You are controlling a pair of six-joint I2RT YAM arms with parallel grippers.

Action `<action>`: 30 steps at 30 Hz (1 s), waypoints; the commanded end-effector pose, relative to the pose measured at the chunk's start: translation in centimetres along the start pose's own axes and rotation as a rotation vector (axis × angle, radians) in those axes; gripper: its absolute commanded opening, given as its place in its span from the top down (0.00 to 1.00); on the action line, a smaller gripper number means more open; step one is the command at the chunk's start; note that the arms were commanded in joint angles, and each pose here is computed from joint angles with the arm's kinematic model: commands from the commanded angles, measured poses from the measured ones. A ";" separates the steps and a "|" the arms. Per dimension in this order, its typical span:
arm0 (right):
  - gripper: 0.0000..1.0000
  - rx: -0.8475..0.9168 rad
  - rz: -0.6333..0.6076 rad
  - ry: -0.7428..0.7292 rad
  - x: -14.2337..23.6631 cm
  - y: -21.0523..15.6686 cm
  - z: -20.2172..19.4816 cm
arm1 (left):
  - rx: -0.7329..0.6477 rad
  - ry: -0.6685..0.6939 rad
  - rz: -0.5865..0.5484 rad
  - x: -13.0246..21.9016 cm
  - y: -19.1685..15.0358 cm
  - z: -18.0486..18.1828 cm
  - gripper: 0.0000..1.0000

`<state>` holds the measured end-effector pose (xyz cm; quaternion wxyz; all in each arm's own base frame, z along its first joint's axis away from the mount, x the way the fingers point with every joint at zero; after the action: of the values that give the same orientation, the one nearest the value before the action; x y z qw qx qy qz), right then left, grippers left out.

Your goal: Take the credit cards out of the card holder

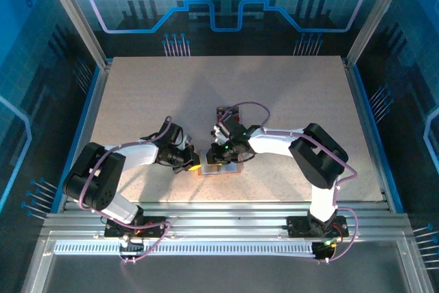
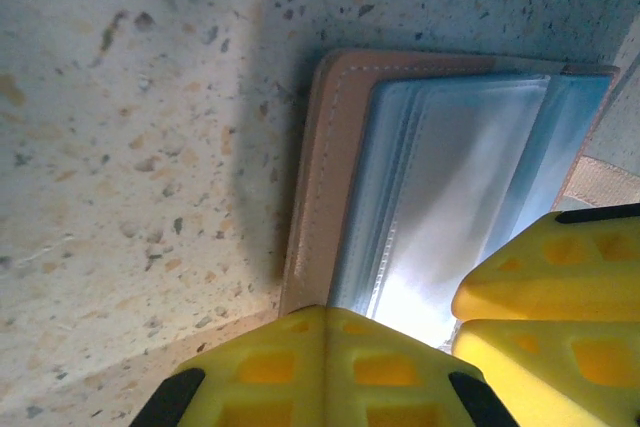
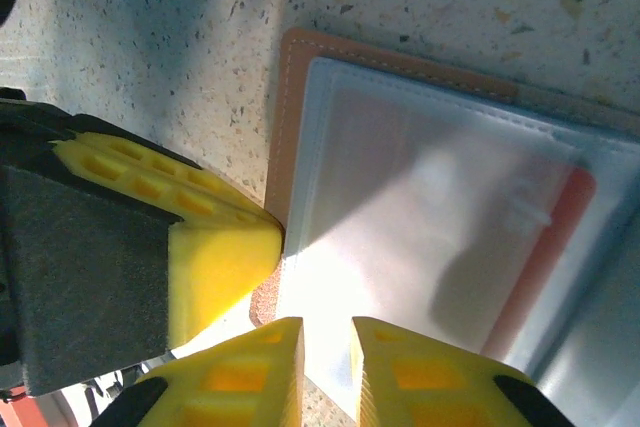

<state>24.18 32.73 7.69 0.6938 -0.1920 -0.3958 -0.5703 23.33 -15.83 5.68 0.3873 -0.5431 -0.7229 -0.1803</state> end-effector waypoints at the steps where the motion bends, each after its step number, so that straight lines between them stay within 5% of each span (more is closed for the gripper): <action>1: 0.80 0.007 0.018 0.016 -0.5 0.0 0.7 | 0.001 0.032 0.017 0.0 -0.7 0.8 0.99; 30: 0.77 -0.001 0.050 0.020 -1.6 -0.3 0.8 | 0.000 0.034 0.018 -0.2 -0.7 1.1 0.99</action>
<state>23.85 33.45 6.98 0.7035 -0.1950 -0.3912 -0.5604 23.23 -15.76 5.55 0.3889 -0.5425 -0.7223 -0.1811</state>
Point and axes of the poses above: each hand's point on the last joint's axis, 136 mm out from that joint toward the fingers, its own x axis back along the fingers, its own z axis along the line the jaws close on, y = z × x, the point moved 5 cm from there along x, back along the fingers, and after that the axes turned 7 degrees about x, right-handed, at the moved point
